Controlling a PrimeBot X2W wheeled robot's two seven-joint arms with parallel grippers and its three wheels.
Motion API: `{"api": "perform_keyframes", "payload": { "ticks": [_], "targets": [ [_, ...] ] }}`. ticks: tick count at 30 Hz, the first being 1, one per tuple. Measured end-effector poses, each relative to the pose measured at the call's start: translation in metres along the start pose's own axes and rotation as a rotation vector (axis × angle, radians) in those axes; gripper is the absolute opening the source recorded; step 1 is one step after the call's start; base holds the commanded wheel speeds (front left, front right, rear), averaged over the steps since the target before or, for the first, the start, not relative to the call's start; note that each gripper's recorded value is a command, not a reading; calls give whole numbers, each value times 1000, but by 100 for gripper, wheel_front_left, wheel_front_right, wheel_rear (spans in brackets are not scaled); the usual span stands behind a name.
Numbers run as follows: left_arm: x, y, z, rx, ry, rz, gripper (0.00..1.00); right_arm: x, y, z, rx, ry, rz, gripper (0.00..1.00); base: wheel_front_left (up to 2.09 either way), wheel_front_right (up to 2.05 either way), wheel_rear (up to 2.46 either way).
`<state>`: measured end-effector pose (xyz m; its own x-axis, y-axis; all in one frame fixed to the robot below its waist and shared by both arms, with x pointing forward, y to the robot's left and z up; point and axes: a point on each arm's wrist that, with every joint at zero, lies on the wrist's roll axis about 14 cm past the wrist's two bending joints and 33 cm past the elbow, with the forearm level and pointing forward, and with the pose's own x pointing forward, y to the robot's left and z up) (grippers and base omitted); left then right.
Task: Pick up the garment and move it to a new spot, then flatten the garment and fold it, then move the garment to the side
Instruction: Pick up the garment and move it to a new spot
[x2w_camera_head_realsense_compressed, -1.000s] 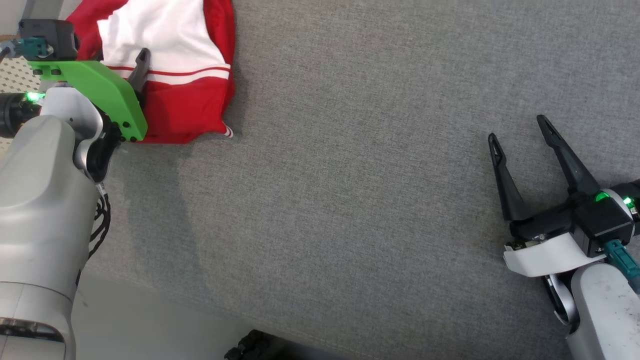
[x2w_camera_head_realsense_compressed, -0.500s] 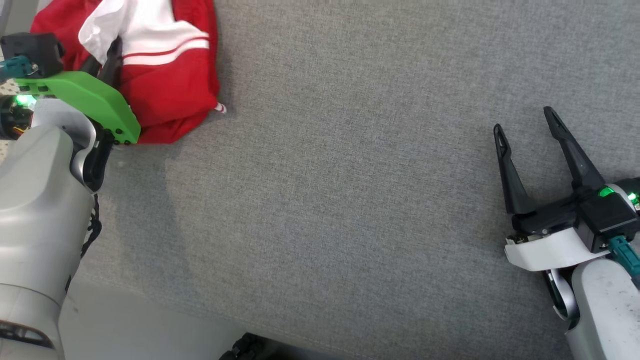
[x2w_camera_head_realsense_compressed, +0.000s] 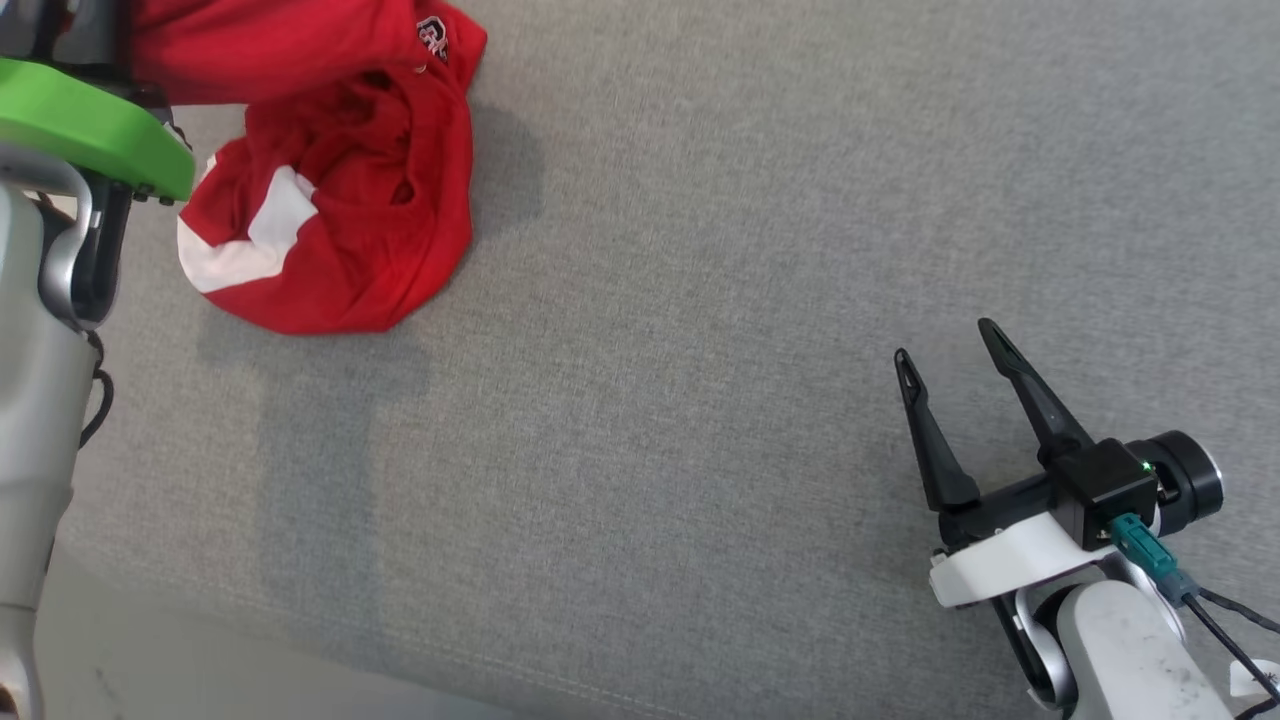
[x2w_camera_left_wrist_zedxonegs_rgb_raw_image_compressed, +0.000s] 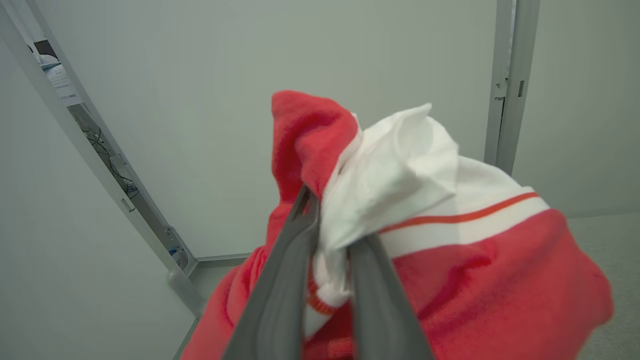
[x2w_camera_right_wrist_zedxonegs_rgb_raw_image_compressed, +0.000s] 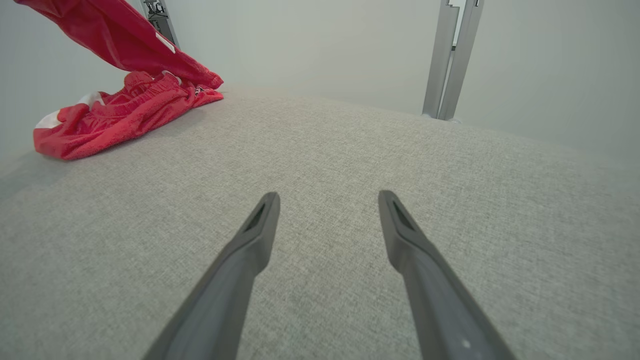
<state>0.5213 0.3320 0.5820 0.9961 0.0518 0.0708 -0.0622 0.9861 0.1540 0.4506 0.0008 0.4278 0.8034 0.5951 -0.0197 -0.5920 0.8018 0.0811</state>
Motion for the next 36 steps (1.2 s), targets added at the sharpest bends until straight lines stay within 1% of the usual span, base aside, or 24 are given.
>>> {"api": "perform_keyframes", "payload": {
  "ticks": [5, 7, 10, 14, 17, 23, 27, 31, 33, 36],
  "targets": [
    [-11, -11, 57, 68, -151, -54, 0, -13, 8, 27, 11, -47, -29, 100, 0, 0, 0],
    [-12, -23, 80, 79, -213, -92, 0, -20, 6, 36, 10, -63, -52, 100, 0, 0, 0],
    [-11, -50, 108, 75, -294, -167, 0, -37, 0, 42, 9, -65, -101, 100, 0, 0, 0],
    [-11, -93, 143, 62, -391, -277, 0, -59, -10, 55, -2, -85, -167, 100, 0, 0, 0],
    [-13, -128, 166, 26, -443, -368, 0, -78, -20, 63, -10, -101, -224, 100, 0, 0, 0],
    [-23, -218, 199, -41, -526, -584, 0, -118, -45, 83, -37, -146, -356, 100, 0, 0, 0],
    [-33, -282, 205, -93, -541, -731, 0, -147, -65, 90, -29, -169, -459, 100, 0, 0, 0],
    [-45, -351, 191, -140, -487, -878, 0, -176, -82, 96, -30, -186, -555, 100, 0, 0, 0],
    [-50, -381, 175, -149, -442, -939, 0, -185, -87, 98, -29, -192, -587, 100, 0, 0, 0],
    [-48, -410, 137, -176, -340, -981, 0, -190, -93, 96, -17, -189, -612, 100, 0, 0, 0]
  ]
}}
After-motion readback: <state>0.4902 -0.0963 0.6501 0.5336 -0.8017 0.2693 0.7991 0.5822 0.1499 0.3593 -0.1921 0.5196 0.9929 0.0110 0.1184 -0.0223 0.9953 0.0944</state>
